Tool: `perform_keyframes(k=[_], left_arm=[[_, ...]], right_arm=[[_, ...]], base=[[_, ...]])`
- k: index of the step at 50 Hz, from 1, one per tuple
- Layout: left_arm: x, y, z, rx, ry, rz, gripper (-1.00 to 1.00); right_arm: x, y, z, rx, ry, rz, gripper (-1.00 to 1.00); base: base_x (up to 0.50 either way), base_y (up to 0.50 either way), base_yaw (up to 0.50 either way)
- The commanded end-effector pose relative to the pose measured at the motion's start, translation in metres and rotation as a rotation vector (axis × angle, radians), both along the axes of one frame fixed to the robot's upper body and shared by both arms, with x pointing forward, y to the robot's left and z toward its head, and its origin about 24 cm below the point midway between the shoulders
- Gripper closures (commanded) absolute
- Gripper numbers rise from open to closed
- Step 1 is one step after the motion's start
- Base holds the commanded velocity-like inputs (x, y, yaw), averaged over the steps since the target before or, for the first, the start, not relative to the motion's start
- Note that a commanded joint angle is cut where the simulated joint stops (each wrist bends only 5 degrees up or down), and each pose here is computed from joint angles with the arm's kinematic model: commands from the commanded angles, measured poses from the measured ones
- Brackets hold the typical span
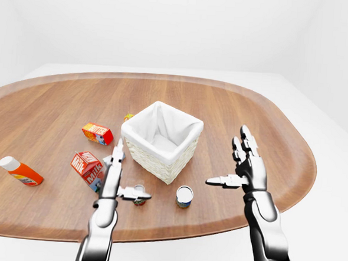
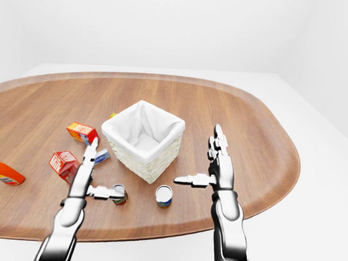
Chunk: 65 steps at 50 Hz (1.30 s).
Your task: Pick up the tomato sauce, and put it in the basket.
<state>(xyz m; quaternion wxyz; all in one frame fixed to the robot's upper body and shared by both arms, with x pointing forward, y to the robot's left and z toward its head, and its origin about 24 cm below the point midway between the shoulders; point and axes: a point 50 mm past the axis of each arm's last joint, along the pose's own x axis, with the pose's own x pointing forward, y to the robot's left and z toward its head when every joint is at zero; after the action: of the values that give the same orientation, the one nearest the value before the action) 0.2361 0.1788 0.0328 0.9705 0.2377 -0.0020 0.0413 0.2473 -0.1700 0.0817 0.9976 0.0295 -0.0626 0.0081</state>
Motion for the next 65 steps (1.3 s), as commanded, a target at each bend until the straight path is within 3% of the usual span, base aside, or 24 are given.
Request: perform_keyframes(k=[1, 36, 39, 65], left_arm=[[0.000, 0.001, -0.009, 0.019, 0.035, 0.014, -1.00], [-0.001, -0.002, -0.008, 0.060, 0.026, 0.009, -1.00], [-0.001, 0.001, -0.017, 0.084, 0.061, 0.027, -1.00], [-0.004, -0.002, -0.024, 0.135, 0.086, 0.018, -1.00]], right_arm=[[0.000, 0.000, 0.000, 0.000, 0.000, -0.001, -1.00], [0.001, -0.002, 0.000, 0.001, 0.001, -0.007, -1.00], [0.002, -0.002, -0.004, 0.002, 0.017, -0.004, -1.00], [0.002, -0.001, -0.004, 0.003, 0.019, -0.004, -1.00]], base=[[0.00, 0.00, 0.00], [0.00, 0.00, 0.00], [0.00, 0.00, 0.00], [0.00, 0.00, 0.00]])
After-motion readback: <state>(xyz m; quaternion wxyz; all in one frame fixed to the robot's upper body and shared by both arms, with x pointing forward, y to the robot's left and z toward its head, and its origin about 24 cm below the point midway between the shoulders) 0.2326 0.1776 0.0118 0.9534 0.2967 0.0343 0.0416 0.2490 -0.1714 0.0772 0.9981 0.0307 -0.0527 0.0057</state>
